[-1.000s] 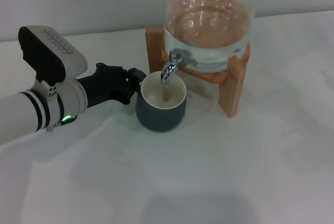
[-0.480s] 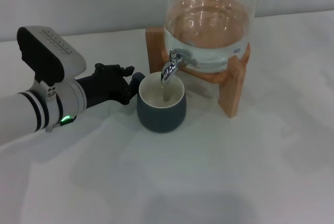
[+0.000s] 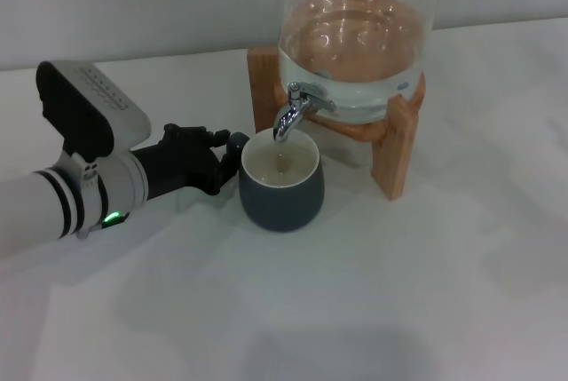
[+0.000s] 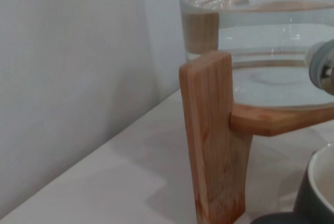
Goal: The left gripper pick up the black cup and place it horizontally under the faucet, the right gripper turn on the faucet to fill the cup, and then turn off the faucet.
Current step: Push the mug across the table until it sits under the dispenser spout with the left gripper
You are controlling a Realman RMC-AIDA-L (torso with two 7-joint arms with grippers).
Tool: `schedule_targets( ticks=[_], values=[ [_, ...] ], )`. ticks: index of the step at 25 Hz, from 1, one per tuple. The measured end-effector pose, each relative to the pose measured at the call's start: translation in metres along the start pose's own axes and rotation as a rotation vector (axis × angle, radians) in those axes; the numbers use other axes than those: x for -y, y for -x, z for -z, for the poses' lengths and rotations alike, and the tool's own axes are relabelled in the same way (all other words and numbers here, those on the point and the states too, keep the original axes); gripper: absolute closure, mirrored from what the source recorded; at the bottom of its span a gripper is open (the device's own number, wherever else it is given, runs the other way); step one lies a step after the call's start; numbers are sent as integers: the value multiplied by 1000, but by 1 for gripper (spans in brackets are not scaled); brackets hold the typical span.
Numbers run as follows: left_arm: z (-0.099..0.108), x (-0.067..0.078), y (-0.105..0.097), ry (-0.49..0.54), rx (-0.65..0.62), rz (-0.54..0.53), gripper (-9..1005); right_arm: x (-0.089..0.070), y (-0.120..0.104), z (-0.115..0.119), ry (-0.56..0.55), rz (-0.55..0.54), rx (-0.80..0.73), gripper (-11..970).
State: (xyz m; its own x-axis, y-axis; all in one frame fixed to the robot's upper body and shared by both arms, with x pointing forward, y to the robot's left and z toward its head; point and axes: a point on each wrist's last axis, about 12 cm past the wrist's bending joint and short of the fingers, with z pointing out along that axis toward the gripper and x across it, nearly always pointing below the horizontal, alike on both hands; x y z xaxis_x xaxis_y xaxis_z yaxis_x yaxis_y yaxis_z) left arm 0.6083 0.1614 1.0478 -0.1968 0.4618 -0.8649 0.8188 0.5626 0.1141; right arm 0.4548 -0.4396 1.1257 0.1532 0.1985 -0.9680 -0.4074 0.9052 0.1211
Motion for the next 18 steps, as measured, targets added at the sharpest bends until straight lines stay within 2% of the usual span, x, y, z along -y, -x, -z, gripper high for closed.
schedule_targets(
  ticks=[7, 14, 18],
  values=[
    [6, 2, -9, 8, 1, 18, 668, 0, 0, 2, -3, -1, -1, 192],
    [14, 6, -10, 10, 41, 29, 667, 2, 2, 5, -21, -1, 9, 192],
    [27, 7, -15, 34, 72, 50, 667, 3, 2, 6, -25, -1, 10, 192]
  ],
)
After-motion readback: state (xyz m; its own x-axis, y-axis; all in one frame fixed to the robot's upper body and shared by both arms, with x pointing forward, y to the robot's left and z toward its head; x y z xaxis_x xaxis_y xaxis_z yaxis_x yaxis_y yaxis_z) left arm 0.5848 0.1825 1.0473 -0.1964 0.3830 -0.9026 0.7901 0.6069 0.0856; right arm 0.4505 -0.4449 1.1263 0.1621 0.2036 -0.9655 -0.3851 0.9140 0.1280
